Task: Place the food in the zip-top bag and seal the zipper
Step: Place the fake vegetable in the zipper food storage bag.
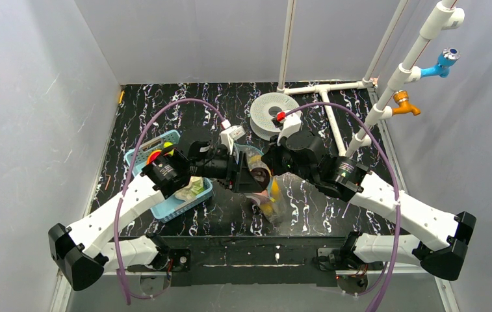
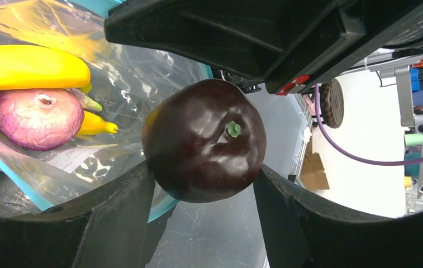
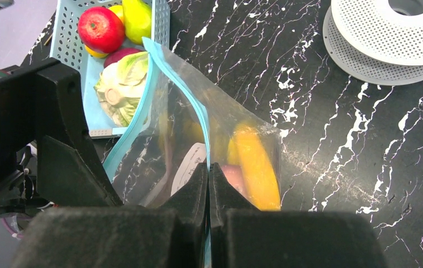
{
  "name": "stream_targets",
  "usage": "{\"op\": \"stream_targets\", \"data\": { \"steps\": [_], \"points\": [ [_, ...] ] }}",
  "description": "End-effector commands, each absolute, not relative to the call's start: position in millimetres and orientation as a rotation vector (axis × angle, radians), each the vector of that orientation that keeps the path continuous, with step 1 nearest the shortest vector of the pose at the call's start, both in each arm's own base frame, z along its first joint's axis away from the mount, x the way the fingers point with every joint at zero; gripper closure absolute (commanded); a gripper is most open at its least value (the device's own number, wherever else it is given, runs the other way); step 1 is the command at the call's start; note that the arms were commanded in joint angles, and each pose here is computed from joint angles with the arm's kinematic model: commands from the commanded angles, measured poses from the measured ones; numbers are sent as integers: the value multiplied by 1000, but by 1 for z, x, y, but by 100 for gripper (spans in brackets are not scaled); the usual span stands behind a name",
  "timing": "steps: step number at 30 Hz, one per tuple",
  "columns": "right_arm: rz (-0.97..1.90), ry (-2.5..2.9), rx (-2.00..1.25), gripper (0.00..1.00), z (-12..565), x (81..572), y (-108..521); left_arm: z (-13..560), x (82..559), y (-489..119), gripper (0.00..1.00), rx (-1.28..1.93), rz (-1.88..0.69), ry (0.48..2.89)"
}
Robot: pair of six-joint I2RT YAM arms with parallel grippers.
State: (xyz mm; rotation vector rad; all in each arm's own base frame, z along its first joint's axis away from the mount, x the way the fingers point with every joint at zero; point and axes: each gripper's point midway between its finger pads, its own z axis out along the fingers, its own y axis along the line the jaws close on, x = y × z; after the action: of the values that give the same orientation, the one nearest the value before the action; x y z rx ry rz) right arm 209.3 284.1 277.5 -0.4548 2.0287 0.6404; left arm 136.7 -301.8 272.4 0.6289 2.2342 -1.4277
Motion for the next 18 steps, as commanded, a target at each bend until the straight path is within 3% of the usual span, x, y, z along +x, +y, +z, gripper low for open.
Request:
{"op": "stream_targets", "data": {
  "steps": [1, 9, 18],
  "points": [
    [689, 1952, -406, 99, 303, 211, 285, 282, 135, -300, 34, 682, -1390, 2196],
    [685, 1958, -410, 99, 300, 211, 285, 282, 135, -297, 13, 686, -1365, 2179],
    [684, 1961, -412, 99, 299, 212, 286, 293, 136, -290, 9, 706, -1317, 2130]
  ]
}}
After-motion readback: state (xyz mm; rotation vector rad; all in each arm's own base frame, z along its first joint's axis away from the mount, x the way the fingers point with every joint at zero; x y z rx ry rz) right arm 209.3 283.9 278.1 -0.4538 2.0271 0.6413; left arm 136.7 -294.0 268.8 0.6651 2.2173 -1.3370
